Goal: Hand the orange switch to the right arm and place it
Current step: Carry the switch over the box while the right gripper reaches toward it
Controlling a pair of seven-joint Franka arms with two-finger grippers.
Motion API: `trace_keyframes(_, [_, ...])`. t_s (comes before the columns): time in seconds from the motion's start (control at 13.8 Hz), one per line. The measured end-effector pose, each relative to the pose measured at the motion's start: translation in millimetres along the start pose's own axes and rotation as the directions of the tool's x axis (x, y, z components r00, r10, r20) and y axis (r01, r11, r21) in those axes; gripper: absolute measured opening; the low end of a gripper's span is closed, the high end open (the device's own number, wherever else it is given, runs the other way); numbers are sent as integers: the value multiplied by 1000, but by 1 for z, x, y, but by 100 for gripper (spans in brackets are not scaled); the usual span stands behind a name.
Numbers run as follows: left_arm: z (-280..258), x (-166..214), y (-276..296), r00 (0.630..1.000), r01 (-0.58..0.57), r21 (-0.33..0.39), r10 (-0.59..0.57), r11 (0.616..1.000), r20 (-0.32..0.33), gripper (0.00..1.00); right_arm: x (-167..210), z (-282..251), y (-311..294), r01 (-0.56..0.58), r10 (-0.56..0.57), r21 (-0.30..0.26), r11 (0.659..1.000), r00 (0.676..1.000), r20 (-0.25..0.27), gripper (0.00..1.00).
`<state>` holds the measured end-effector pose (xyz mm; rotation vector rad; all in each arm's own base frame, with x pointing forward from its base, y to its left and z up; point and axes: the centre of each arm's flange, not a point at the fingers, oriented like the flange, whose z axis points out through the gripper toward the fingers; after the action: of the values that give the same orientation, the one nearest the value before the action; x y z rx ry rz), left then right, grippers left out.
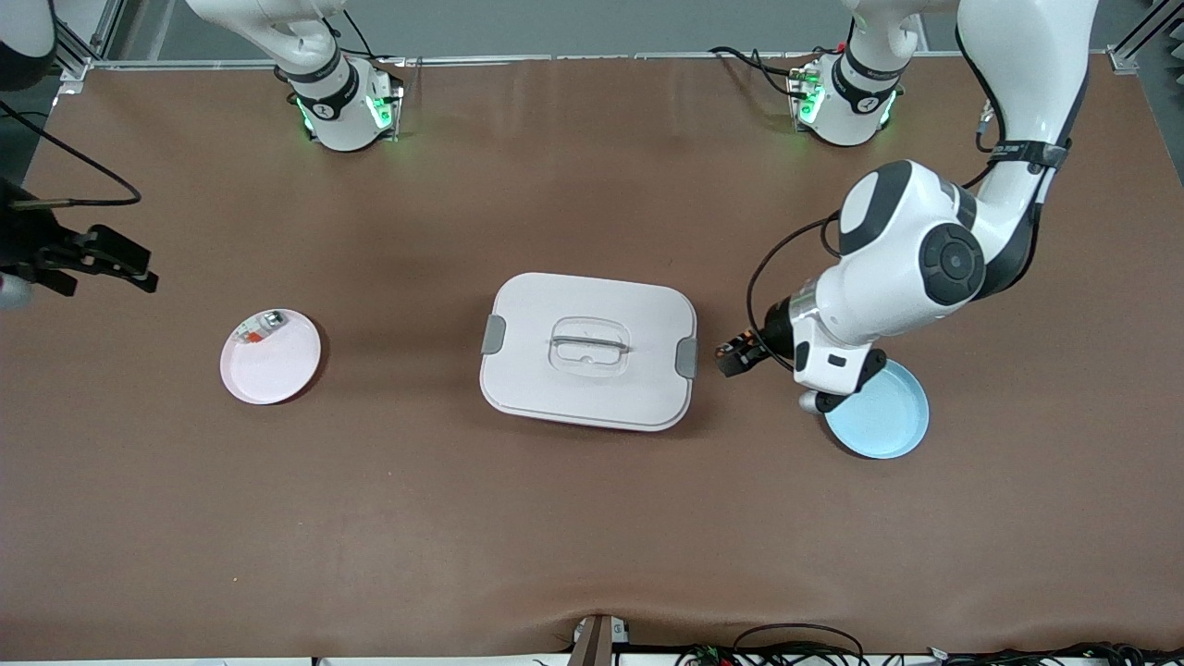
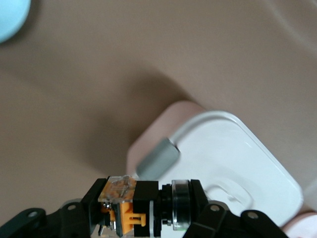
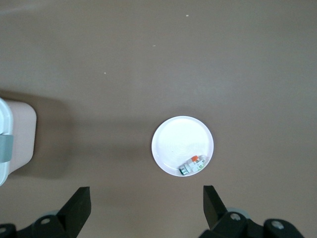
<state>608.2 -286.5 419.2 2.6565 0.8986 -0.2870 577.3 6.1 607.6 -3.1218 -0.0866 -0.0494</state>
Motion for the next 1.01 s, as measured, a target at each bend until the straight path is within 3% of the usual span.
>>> trace_keyframes(0.22, [-7,-26,24,987,103,-86,-91,991,130,72,-6,8,-69,-46,46,-2,999,997,59,100])
trace_keyframes(0.43, [1,-53,45,964,198,-85,-179,976,197,72,-25,12,-163,-78,79,-11,997,992,95,100])
trace_keyframes(0.58, [10,-76,64,943,267,-65,-246,962,226,72,-36,14,-211,-82,76,60,995,991,107,100])
trace_keyframes(0.72, [20,-94,80,919,320,-50,-297,946,258,72,-38,21,-235,-164,147,149,975,982,119,100])
trace_keyframes(0.87, [33,-107,92,897,353,-50,-323,934,301,72,-39,38,-261,-240,221,211,947,969,110,100])
trace_keyframes(1.01, [47,-117,101,878,378,-61,-337,924,340,72,-45,58,-289,-294,278,308,905,956,94,100])
